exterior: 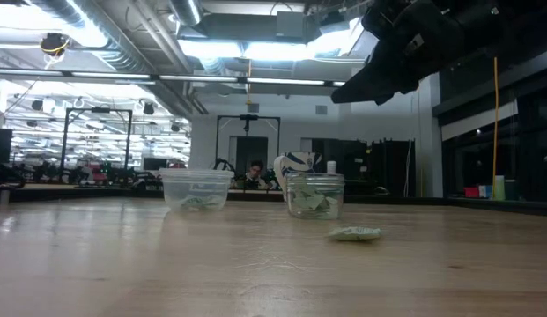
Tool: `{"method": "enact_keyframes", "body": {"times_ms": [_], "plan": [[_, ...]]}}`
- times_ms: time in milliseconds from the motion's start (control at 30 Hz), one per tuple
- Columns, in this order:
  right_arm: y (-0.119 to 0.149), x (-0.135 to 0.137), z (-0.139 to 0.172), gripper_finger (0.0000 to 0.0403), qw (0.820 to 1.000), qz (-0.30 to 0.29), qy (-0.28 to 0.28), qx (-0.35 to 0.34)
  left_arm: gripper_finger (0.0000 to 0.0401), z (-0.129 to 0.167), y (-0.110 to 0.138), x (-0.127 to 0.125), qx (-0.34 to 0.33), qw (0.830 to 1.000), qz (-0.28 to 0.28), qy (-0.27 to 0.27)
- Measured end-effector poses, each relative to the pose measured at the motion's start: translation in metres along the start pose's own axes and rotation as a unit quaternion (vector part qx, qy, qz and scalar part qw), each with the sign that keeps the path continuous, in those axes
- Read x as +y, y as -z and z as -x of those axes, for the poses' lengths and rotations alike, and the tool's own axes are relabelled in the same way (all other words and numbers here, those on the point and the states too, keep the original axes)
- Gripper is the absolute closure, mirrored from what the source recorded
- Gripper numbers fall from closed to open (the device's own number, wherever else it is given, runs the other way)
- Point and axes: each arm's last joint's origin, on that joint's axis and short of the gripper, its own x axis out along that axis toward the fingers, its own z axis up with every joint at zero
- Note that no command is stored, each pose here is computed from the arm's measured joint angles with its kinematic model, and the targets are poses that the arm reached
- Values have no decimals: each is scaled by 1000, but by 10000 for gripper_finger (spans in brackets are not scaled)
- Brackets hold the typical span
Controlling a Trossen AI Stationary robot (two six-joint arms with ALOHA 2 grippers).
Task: Pick and place Stevia / Truvia into bins
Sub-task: Put the stevia packet into the plastic container
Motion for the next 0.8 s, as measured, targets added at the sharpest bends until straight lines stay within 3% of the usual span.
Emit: {"method": "enact_keyframes", "body": {"times_ms": [367, 500, 600, 800], "plan": [[3, 0, -2, 389, 1000, 3, 1, 9, 233, 2, 5, -1, -39, 999, -12, -15], [9, 1, -8, 389, 1000, 7, 1, 26, 224, 2, 5, 0, -39, 999, -12, -17], [14, 3, -15, 389, 999, 11, -10, 32, 224, 2, 6, 0, -26, 999, 19, -16], [9, 11, -18, 389, 999, 46, -27, -8, 224, 1, 6, 2, -21, 999, 38, -20]]}}
